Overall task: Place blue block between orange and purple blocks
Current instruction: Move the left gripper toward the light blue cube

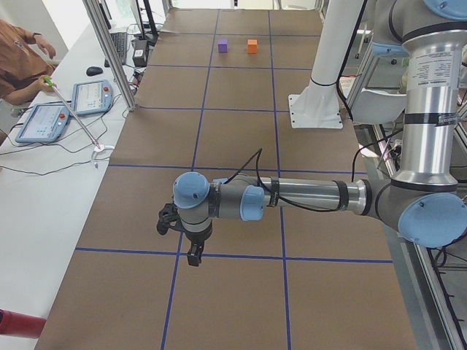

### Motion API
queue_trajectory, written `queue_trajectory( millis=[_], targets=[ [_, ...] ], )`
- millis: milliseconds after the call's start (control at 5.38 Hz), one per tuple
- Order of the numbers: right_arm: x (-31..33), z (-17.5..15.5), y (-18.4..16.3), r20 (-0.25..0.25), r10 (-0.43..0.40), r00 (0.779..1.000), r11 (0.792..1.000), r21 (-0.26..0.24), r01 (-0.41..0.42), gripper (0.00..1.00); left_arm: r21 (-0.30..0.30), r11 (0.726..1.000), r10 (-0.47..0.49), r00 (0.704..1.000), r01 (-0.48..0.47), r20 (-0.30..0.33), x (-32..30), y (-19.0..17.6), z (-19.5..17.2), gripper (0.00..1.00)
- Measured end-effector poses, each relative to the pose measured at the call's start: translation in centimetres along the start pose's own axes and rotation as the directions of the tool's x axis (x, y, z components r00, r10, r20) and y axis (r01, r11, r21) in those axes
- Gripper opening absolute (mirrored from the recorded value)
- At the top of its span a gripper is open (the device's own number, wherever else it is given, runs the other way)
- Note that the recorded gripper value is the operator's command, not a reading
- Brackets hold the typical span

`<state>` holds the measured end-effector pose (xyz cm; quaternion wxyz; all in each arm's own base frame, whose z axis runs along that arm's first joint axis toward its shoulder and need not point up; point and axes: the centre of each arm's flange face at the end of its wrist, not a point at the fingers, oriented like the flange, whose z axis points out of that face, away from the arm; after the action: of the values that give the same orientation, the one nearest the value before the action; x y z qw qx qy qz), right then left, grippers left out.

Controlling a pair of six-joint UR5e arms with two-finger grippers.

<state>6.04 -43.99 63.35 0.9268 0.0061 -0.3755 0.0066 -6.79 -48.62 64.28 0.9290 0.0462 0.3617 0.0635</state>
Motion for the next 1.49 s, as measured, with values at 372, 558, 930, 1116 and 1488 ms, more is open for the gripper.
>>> queue_trajectory(
  millis=[372, 558, 930, 1116, 1488],
  targets=[
    [-0.2, -0.1, -0.1, 0.007, -0.016, 1.0, 1.0, 0.02, 0.016, 1.0, 0.017, 1.0, 0.024, 1.0, -0.024, 0.002, 0.7, -0.6, -0.3, 1.0],
    [-0.2, -0.1, -0.1, 0.015, -0.018, 1.0, 1.0, 0.022, 0.018, 1.0, 0.04, 0.998, 0.057, 0.998, -0.057, 0.003, 1.8, -1.2, -0.7, 1.0],
    [-0.3, -0.1, -0.1, 0.025, -0.021, 0.999, 1.0, 0.023, 0.02, 1.0, 0.116, 0.982, 0.151, 0.988, -0.149, -0.011, 7.1, -3.3, -3.7, 1.0],
    [-0.3, -0.1, -0.1, 0.025, -0.021, 0.999, 1.0, 0.023, 0.02, 1.0, 0.119, 0.986, 0.125, 0.991, -0.119, -0.045, 10.6, -3.9, -3.8, 1.0],
    [-0.3, -0.1, -0.1, 0.026, -0.021, 0.999, 1.0, 0.023, 0.02, 1.0, 0.064, 0.993, -0.087, 0.991, 0.094, -0.105, 19.6, -4.3, -1.6, 1.0]
  ],
)
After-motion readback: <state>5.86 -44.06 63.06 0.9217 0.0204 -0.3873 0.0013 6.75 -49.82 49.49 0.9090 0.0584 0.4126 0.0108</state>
